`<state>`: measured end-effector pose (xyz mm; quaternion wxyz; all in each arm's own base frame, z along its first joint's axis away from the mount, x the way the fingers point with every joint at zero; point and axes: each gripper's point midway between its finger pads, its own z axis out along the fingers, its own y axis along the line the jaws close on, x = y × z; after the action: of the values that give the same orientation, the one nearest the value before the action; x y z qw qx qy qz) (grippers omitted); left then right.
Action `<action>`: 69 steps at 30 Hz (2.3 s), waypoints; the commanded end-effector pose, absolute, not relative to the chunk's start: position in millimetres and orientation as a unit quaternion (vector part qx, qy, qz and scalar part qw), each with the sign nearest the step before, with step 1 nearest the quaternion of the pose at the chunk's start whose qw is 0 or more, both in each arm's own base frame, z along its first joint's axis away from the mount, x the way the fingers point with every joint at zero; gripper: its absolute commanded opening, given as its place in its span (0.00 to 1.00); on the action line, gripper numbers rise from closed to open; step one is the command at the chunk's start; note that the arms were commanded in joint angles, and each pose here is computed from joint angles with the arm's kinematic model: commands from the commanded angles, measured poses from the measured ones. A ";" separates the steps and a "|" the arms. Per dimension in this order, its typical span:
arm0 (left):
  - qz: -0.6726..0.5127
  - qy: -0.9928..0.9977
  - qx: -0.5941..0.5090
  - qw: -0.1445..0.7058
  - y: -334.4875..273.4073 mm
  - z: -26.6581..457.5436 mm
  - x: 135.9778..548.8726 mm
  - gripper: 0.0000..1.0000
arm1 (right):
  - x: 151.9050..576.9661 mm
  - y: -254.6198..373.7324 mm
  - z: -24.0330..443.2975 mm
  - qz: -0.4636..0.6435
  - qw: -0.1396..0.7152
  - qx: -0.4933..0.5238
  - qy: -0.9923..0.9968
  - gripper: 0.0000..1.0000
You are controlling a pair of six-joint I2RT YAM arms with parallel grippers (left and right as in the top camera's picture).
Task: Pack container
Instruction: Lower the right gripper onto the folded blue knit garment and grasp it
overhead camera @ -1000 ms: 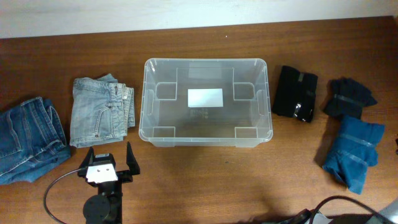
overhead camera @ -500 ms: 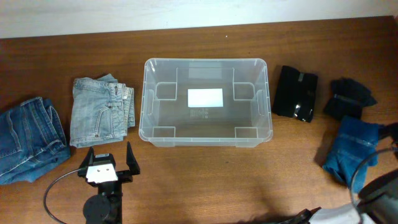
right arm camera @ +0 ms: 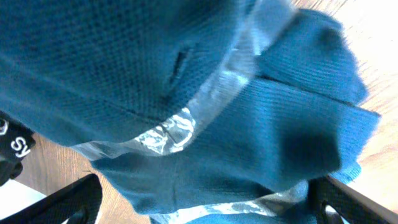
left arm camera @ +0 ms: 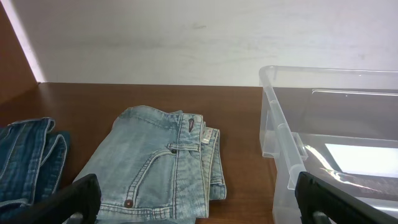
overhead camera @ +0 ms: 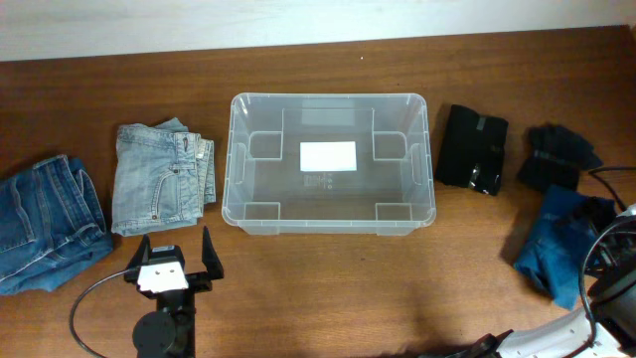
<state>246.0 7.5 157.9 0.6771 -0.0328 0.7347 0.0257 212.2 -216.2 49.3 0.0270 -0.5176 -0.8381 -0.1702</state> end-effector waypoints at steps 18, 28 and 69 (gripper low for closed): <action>0.028 0.735 -0.042 0.676 10.6 155.4 246.1 1.00 | 231.9 -169.8 75.3 -0.176 0.017 -0.437 -0.882 0.98; 0.028 0.735 -0.042 0.676 10.6 155.4 246.1 0.99 | 211.7 -211.1 100.7 -0.105 -0.050 -0.512 -0.851 0.99; 0.028 0.735 -0.042 0.676 10.5 155.4 246.1 0.99 | 215.5 -186.7 15.7 -0.136 -0.104 -0.520 -0.837 0.04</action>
<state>246.0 7.6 157.9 0.6771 -0.0330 0.7347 0.0258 238.2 -197.3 32.5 -0.1553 -0.5128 -0.8290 -0.1604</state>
